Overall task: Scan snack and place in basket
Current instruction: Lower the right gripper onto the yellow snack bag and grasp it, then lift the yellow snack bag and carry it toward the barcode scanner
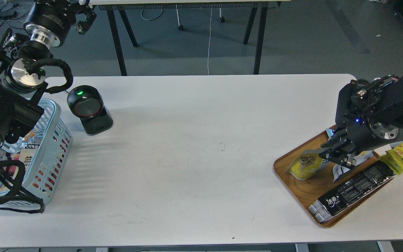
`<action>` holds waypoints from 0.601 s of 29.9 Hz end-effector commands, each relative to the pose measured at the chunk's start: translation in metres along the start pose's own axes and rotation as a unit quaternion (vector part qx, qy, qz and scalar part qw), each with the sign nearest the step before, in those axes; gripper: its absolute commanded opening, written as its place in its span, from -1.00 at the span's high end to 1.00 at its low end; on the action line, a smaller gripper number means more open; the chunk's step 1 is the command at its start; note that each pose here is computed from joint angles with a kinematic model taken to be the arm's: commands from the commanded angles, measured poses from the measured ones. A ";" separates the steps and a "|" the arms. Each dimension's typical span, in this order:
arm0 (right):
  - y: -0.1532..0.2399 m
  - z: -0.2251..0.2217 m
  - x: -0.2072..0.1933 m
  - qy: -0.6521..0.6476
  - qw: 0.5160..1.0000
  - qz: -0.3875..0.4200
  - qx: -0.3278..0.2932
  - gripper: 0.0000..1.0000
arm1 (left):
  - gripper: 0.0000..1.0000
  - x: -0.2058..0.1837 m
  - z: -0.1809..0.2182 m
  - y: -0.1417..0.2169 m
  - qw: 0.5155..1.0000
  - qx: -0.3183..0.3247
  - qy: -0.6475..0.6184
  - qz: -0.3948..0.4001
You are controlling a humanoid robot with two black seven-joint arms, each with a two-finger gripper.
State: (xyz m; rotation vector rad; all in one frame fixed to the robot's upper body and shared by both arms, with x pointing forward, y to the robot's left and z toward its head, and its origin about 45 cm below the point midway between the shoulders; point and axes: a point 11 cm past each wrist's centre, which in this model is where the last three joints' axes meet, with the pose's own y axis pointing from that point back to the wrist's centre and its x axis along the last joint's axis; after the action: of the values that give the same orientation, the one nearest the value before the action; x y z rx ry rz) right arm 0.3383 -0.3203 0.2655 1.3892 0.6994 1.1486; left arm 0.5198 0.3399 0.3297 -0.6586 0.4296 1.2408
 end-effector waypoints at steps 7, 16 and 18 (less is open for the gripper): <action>0.000 0.001 0.008 0.003 1.000 0.011 0.000 1.00 | -1.00 0.000 0.000 0.000 1.000 0.000 0.000 0.000; 0.009 0.005 0.025 0.018 0.999 0.049 -0.011 1.00 | -1.00 0.000 0.001 0.000 1.000 0.000 -0.001 0.000; 0.020 0.010 0.042 0.027 0.997 0.071 -0.023 1.00 | -1.00 0.000 0.001 0.000 1.000 0.000 -0.001 0.000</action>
State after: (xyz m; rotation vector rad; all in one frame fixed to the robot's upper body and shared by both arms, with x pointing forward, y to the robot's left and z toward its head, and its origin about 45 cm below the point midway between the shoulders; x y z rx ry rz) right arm 0.3492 -0.3028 0.2802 1.3977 0.6516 1.2467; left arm 0.5197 0.3405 0.3298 -0.6580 0.4286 1.2417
